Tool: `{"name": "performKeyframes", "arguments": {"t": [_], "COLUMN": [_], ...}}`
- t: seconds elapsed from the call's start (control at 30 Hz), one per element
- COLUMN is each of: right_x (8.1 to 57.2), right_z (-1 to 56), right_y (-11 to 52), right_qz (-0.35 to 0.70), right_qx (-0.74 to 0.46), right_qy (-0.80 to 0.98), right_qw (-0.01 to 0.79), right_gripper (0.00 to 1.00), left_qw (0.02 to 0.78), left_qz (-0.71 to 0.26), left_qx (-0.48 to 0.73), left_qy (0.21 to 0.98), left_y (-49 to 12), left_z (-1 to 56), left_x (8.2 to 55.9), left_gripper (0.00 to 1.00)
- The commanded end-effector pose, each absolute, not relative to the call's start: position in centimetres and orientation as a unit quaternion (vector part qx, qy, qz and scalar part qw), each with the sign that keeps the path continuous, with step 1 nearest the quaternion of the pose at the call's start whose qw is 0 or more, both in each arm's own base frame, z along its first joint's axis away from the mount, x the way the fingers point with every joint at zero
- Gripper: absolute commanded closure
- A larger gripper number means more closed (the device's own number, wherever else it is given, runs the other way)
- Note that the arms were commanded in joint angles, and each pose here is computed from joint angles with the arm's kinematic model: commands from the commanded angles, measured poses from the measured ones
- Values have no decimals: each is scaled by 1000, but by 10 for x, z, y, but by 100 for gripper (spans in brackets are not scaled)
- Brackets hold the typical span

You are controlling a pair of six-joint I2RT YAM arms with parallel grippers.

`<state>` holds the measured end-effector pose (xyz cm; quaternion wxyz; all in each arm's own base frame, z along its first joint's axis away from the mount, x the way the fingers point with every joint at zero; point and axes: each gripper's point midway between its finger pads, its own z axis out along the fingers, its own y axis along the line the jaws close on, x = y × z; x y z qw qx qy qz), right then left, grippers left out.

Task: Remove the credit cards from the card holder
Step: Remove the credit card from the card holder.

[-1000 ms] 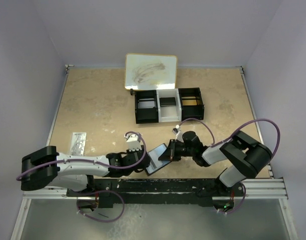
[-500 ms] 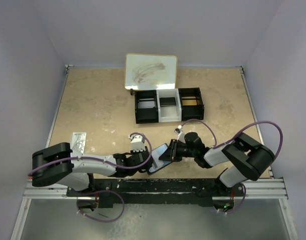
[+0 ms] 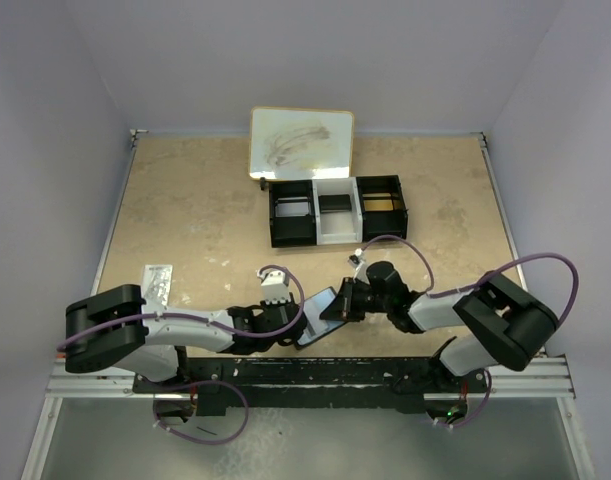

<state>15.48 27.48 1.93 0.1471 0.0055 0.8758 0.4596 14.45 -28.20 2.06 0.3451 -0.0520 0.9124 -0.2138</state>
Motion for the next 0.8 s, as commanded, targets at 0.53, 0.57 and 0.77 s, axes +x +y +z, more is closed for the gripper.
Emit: {"name": "performKeyframes", "arguments": {"t": [0.53,0.57,0.77], "right_x": [158,158,165], "right_z": [25,25,26], "right_y": [265,266,272], "right_qz": [452,452,453], "right_qx": [-31,-37,-38], "right_qy": [875,875,874], "right_qw": [171,169,169], "right_gripper": [90,89,83], "left_qw": [334,334,334], "left_qz": [-131,-131,-132], "left_qx": [-34,-32,-29], "left_qy": [933,933,933], "left_y": [-249,-249,-251], "left_z": [-8,-8,-8], "left_x": [138,137,137], "left_gripper": [92,92,94]}}
